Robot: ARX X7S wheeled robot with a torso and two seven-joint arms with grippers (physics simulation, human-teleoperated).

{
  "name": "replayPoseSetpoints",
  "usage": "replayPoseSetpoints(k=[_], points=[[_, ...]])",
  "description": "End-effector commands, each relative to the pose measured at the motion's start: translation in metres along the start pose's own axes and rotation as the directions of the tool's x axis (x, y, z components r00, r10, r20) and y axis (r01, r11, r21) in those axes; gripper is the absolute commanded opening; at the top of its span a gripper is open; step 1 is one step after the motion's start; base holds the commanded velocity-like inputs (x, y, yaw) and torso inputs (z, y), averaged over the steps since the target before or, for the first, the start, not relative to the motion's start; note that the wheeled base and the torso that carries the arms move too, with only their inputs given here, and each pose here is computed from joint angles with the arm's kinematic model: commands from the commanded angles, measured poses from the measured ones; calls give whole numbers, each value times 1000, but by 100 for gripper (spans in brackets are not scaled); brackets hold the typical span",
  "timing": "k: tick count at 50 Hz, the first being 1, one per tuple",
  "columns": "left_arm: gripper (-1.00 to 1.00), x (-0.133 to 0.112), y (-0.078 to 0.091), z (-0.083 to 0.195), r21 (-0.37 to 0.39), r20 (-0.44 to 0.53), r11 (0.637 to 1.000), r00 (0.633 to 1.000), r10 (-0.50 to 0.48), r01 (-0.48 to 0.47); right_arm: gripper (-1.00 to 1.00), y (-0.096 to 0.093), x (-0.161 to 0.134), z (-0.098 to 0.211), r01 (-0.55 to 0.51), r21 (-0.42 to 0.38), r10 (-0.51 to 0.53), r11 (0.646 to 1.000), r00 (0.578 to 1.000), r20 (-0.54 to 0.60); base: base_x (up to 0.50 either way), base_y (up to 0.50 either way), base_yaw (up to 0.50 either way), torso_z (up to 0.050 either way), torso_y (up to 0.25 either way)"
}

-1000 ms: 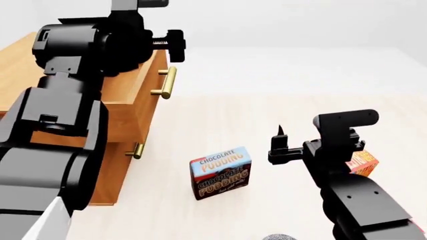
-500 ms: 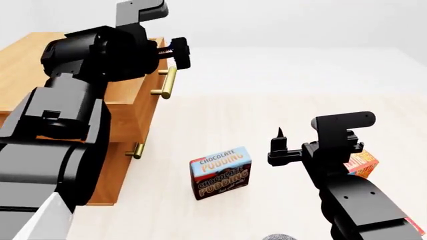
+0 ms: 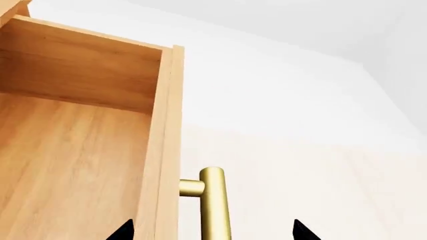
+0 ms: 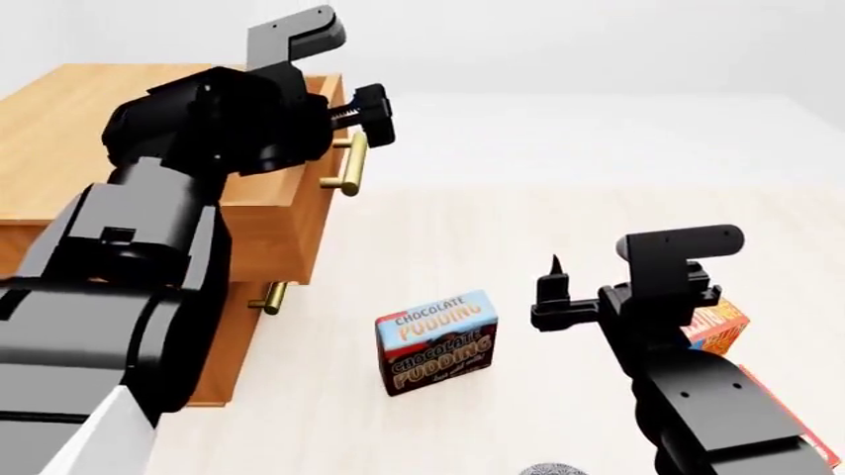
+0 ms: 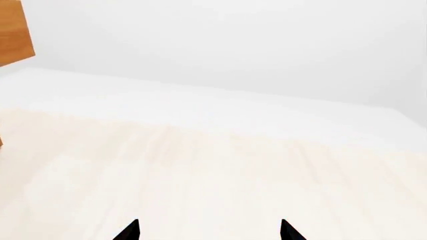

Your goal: Put the bowl in the top drawer of the cabinet.

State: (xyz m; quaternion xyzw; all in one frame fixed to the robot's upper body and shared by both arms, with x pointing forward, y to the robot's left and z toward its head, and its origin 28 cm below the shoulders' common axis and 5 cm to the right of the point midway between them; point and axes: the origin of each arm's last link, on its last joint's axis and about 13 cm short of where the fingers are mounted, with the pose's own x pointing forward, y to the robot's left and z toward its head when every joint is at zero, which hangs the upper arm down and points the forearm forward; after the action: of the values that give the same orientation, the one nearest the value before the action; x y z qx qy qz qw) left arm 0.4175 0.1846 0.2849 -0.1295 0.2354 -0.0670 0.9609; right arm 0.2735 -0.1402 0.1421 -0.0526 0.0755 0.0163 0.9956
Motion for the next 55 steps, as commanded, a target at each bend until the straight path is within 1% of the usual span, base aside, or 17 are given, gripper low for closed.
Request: replayPoseSetpoints(k=[1,13,18,25,35,40,48,55], points=[[100,5,-14,-13,-53,-42,995,995,-92,90,100,-1,-2,-1,7,-4,-7,1000,1000,-2,0,0,0,0,0],[100,7,-35,-27,-58,-68,988,987,-148,144,100,-7,-6,-2,18,-11,-18,1000,1000,-9,0,0,0,0,0],[100,3,-40,-27,-90,-67,982,983,-173,167,100,-8,-8,-2,18,-14,-18,1000,1000,-9,0,0,0,0,0],[100,1,-50,-35,-95,-83,978,978,-194,186,100,-8,-10,-2,16,-15,-16,1000,1000,-7,0,0,0,0,0],[100,1,-60,-41,-105,-99,973,971,-218,208,100,-11,-14,-7,24,-4,-24,1000,1000,-17,0,0,0,0,0],[100,-2,-67,-41,-117,-103,966,964,-244,232,100,-12,-16,-11,32,-2,-32,999,999,-27,0,0,0,0,0],[100,-6,-76,-43,-159,-114,951,953,-282,263,100,-12,-15,-16,38,-9,-38,999,998,-44,0,0,0,0,0],[100,-16,-88,-45,-164,-118,940,940,-320,299,100,-15,-18,-19,49,-16,-50,999,997,-55,0,0,0,0,0]])
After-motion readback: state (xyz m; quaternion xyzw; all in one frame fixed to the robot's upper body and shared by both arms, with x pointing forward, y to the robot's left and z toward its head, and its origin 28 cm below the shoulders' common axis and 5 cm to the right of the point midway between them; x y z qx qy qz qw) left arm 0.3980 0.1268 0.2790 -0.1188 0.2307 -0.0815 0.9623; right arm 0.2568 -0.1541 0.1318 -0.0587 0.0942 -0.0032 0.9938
